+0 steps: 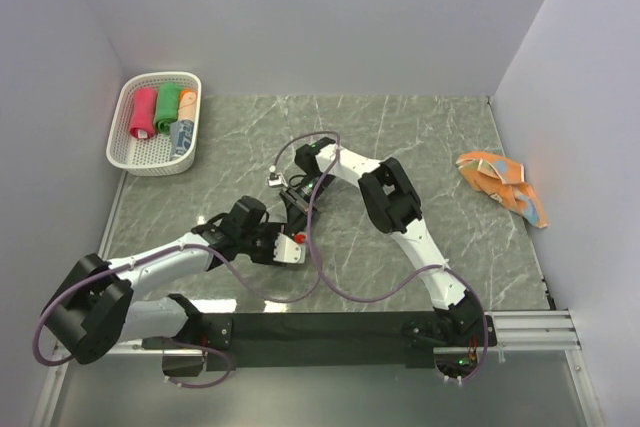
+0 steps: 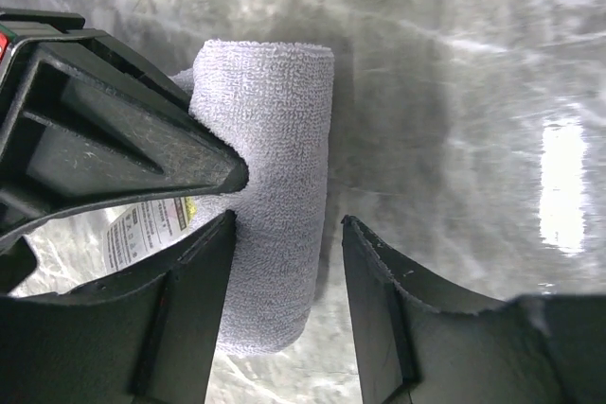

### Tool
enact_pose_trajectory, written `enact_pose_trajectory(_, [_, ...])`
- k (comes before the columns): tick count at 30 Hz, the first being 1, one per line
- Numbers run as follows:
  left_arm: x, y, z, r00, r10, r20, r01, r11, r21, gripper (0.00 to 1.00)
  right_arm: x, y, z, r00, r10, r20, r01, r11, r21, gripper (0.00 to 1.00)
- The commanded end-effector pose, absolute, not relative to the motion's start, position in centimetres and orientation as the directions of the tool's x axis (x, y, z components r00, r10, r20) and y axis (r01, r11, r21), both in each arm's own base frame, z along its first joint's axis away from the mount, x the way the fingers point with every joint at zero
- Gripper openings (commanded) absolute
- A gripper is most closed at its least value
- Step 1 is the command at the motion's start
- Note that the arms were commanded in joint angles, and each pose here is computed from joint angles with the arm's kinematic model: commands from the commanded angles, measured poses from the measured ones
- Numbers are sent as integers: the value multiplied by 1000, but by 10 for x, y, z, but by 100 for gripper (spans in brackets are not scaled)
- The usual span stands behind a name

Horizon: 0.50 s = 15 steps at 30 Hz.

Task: Roll the towels
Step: Roll the towel

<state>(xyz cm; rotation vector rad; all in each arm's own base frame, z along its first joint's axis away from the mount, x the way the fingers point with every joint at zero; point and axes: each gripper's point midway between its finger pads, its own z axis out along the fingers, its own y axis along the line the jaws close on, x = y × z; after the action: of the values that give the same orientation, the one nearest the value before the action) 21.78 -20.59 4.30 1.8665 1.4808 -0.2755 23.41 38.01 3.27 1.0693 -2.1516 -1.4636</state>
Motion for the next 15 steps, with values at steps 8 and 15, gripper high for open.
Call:
enact_pose_trajectory(8, [198,-198,51,289,770,-569,908,-31,418,59,198,356,-21,-535,-843,-64,-503,257,825,0])
enact_pose_trajectory(15, [189,-201,49,252,771,-585,932,-32,360,61,198,356,-22,-535,-842,-65,-513,262,818,0])
